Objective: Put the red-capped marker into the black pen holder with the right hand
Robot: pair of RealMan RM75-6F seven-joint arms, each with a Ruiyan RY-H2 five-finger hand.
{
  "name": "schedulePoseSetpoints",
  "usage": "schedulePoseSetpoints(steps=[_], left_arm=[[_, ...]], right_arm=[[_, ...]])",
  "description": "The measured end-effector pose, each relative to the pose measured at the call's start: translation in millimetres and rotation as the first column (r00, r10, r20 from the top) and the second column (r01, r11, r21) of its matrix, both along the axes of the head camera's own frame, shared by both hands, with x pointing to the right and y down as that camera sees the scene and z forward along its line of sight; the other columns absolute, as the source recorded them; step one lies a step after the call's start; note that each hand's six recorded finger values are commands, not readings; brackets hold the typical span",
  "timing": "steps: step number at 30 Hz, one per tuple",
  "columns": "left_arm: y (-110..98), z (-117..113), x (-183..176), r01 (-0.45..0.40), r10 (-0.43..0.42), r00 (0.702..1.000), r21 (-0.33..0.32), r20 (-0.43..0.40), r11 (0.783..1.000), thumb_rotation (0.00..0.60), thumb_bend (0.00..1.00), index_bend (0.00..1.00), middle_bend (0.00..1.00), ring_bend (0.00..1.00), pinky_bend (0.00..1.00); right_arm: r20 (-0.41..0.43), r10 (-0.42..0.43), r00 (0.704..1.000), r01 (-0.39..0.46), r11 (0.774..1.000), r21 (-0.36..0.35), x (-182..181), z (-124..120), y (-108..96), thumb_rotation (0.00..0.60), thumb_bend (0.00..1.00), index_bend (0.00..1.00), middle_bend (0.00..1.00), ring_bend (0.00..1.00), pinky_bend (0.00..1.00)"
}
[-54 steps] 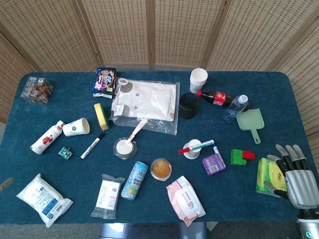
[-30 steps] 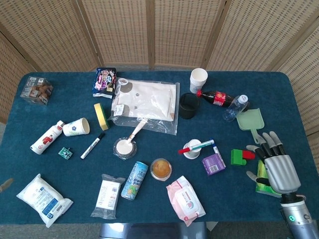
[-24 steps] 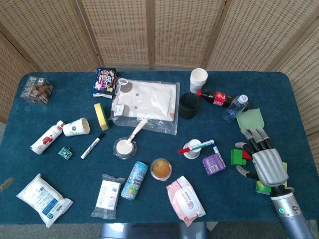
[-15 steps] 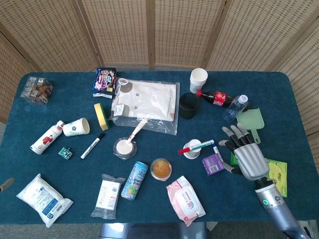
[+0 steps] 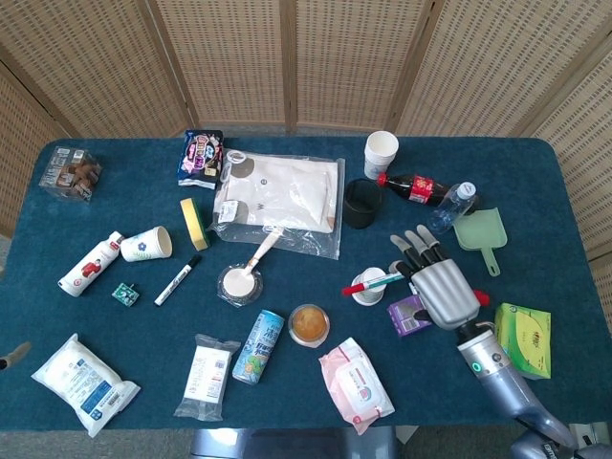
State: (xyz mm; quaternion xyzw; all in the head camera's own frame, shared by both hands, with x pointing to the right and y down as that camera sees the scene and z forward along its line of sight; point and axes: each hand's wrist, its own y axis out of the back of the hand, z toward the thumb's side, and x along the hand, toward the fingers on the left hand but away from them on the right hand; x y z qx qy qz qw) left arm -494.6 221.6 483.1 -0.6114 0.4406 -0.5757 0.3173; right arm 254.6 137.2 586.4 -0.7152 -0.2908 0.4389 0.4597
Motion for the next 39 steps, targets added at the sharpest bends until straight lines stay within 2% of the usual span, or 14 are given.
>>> schedulePoseSetpoints(steps=[6,13,18,26,39], left_arm=[[-1,1,0,0.0,0.0,1.0,-0.004,-0.001,1.0,0.6,0.05,0.0,0.0,0.0,0.0],[-1,2,0,0.001,-0.001,1.0,-0.006,0.001,1.0,0.6,0.05,0.0,0.0,0.0,0.0],[-2,3,-1,0.002,-0.002,1.0,-0.009,-0.001,1.0,0.6,0.05,0.0,0.0,0.0,0.0],[-3,2,-2,0.006,-0.006,1.0,-0.008,-0.003,1.0,0.6,0.05,0.0,0.0,0.0,0.0],[-3,3,-1,0.001,-0.001,1.0,-0.012,-0.008,1.0,0.6,0.05,0.0,0.0,0.0,0.0]], right_arm=[[-0.009,-0.029,1.0,0.028,0.999,-0.026,-17,10,-5,0.6,0.25,0.42,0.03,0.0,0.02],[-0.024,-0.024,0.999,0.023,0.998,-0.06,-31,22,-13,0.6,0.3,0.42,0.03,0.0,0.02],[-0.053,-0.027,0.998,0.023,0.997,-0.075,-38,30,-19,0.6,0.39,0.4,0.03,0.0,0.03],[-0.077,-0.02,0.997,0.013,0.995,-0.094,-42,38,-26,0.6,0.4,0.4,0.03,0.0,0.04],[-0.102,-0.047,0.994,0.04,0.997,-0.069,-39,27,-19,0.6,0.41,0.4,0.03,0.0,0.04]])
